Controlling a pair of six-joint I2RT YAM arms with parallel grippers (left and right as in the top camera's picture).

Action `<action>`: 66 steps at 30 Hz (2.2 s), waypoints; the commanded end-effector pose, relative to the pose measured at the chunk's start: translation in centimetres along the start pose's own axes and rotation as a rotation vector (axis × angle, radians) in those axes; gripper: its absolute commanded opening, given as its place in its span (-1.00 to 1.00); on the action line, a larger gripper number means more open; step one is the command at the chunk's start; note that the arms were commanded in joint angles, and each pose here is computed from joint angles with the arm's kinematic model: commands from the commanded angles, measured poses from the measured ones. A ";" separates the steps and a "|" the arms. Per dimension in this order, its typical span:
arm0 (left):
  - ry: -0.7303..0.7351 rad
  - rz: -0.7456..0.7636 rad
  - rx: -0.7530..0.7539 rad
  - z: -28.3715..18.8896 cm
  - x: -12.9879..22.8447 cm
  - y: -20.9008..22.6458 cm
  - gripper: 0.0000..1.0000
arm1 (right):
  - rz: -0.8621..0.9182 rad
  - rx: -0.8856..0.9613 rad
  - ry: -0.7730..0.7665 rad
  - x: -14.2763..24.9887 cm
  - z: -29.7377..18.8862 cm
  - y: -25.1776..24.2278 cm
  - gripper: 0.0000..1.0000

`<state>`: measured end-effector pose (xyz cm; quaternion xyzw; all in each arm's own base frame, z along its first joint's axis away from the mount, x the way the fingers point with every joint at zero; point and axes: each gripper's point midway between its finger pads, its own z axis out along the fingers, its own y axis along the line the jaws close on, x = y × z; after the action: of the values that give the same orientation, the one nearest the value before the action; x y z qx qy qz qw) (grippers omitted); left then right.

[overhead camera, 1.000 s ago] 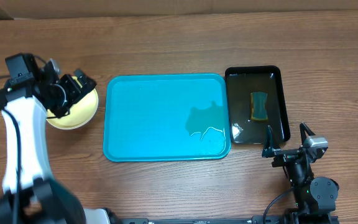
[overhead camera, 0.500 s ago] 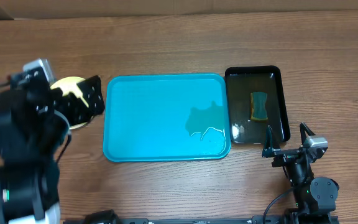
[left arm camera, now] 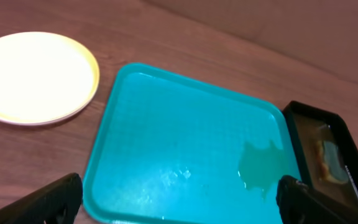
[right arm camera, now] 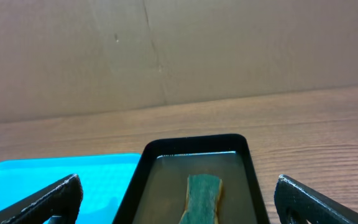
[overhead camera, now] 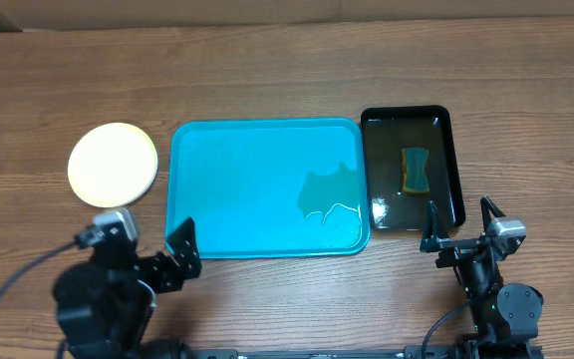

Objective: Clean dirty plates on tray and stack at the side

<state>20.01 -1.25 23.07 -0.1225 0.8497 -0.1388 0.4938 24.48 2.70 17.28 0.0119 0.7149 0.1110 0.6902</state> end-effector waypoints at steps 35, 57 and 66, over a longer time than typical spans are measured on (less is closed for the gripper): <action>-0.467 0.335 0.074 6.9 2.7 2.0 0.99 | -0.007 0.009 -0.007 0.1 0.0 -0.2 1.00; -0.435 0.503 0.052 7.3 3.6 2.0 1.00 | -0.007 0.009 -0.007 0.1 0.0 -0.2 1.00; -0.435 0.503 0.052 7.3 3.6 2.0 0.99 | -0.007 0.009 -0.007 0.1 0.0 -0.2 1.00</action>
<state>24.58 -1.16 15.98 0.0624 0.7273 -0.0072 0.6835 24.48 2.71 17.28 0.0117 0.7149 0.1111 0.6902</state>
